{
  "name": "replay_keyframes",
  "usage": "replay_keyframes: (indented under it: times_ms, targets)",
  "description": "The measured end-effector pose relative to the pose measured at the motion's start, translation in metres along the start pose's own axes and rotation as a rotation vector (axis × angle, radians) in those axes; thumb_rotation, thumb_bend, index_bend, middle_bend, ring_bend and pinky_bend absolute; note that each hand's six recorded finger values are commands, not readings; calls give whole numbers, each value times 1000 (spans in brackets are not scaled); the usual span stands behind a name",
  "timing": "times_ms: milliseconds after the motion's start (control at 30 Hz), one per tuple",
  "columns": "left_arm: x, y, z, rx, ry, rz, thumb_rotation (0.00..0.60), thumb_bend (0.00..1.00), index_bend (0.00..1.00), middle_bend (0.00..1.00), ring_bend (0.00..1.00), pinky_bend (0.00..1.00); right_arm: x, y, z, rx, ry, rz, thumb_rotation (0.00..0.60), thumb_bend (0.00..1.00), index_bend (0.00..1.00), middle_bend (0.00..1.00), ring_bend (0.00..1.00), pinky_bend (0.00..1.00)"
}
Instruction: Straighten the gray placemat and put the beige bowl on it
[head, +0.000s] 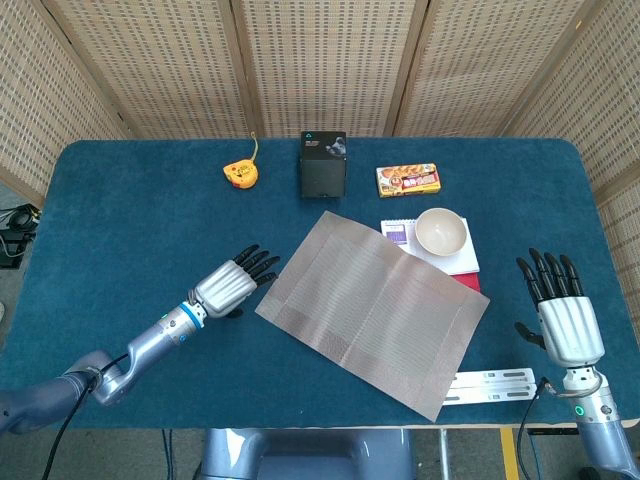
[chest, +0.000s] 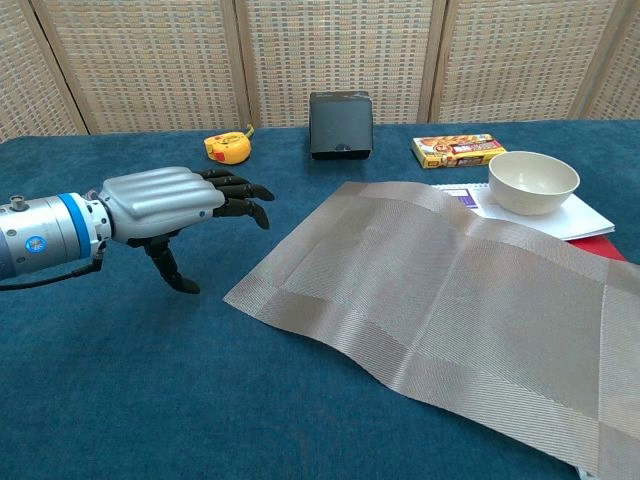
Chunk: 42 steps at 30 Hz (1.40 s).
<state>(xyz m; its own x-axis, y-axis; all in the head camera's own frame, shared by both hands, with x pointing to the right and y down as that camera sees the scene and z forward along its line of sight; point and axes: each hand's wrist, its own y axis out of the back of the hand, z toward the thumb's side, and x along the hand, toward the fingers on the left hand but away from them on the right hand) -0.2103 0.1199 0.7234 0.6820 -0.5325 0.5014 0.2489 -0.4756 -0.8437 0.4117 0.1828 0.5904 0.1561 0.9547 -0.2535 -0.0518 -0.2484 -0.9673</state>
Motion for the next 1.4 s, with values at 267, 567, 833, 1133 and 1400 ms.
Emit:
replay_keyframes:
  times_ms: [267,567,833,1133,1400]
  targets:
    - [19,-8,12,71,-47,-17,600,2,193,0,0,0,0,2,0,-3,3,-3,600,0,0,0,0,0]
    - [39,-10,22,110,-66,-11,600,2,193,0,0,0,0,4,-1,-15,1,-9,600,0,0,0,0,0]
    - [43,-10,19,138,-59,-20,600,2,193,0,0,0,0,7,-2,-24,-2,-21,600,0,0,0,0,0]
    - [36,-13,6,162,-48,-31,600,2,193,0,0,0,0,7,-1,-26,0,-22,600,0,0,0,0,0]
    - [40,-17,10,148,-50,-33,600,3,193,0,0,0,0,8,-1,-26,2,-28,600,0,0,0,0,0]
